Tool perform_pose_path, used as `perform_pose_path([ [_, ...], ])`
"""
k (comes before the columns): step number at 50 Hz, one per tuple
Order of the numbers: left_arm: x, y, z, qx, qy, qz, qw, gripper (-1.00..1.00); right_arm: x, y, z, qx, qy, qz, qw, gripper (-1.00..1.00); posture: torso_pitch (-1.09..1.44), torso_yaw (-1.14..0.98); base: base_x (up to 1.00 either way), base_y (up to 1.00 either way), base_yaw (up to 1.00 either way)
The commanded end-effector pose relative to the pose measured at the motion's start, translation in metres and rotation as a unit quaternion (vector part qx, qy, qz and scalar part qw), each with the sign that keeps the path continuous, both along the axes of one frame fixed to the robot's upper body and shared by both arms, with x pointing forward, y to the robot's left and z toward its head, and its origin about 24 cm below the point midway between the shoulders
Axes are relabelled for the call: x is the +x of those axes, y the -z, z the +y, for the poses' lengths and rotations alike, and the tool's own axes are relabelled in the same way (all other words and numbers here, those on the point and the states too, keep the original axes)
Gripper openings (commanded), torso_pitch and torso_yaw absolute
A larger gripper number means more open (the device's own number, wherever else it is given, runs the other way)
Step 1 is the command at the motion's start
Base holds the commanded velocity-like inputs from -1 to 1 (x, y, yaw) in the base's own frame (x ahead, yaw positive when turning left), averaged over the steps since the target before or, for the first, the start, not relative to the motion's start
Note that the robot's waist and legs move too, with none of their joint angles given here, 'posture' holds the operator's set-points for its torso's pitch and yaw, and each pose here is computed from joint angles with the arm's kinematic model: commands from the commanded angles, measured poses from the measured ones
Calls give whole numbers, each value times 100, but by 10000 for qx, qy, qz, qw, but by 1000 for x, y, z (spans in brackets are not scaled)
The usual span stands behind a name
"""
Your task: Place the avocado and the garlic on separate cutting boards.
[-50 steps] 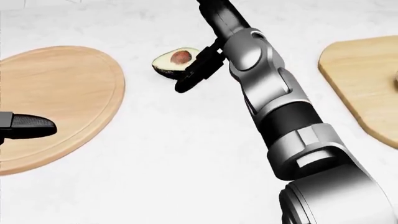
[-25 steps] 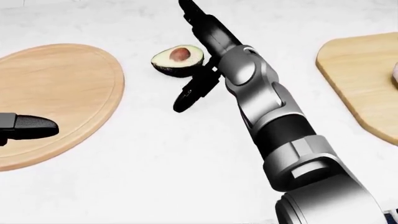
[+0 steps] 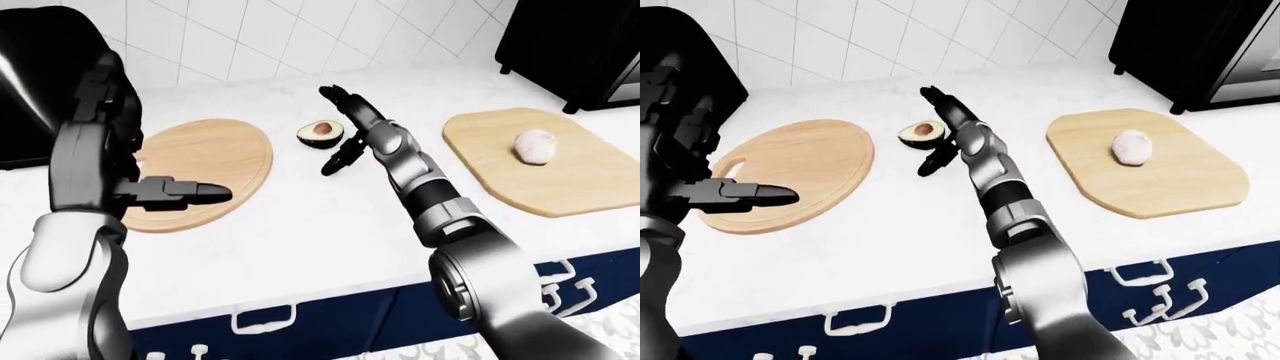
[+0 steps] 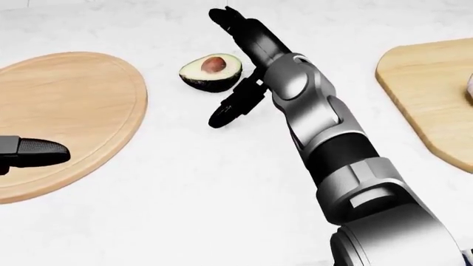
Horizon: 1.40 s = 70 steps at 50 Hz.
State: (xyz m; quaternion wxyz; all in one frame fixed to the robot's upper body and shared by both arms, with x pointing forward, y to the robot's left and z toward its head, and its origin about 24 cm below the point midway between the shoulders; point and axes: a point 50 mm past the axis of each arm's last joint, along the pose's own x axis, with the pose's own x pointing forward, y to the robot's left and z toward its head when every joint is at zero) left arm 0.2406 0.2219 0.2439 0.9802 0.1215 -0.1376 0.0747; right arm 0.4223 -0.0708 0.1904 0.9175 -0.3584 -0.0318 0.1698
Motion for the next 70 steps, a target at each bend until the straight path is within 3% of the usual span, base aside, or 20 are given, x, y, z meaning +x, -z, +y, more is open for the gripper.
perform_pose_path([
  [1, -5, -13, -1, 123, -34, -380, 9992, 100, 1, -30, 5, 97, -101, -526, 9985, 65, 0, 0, 0, 0, 0],
  [12, -6, -15, 0, 141, -36, -390, 9991, 100, 0, -30, 5, 102, -127, -507, 9986, 40, 0, 0, 0, 0, 0],
  [25, -7, -17, 0, 143, -40, -407, 9991, 100, 0, -30, 5, 105, -160, -502, 9986, 27, 0, 0, 0, 0, 0],
  [35, -9, -17, 1, 151, -63, -412, 9990, 100, -1, -31, 6, 123, -194, -521, 9984, -7, 0, 0, 0, 0, 0],
  [50, -12, -16, 4, 142, -91, -414, 9990, 100, -2, -30, 7, 68, -248, -547, 9982, -30, 0, 0, 0, 0, 0],
  [70, -11, -19, 2, 136, -73, -444, 9989, 100, -4, -71, 4, 252, -195, -1024, 9942, -47, 0, 0, 0, 0, 0],
])
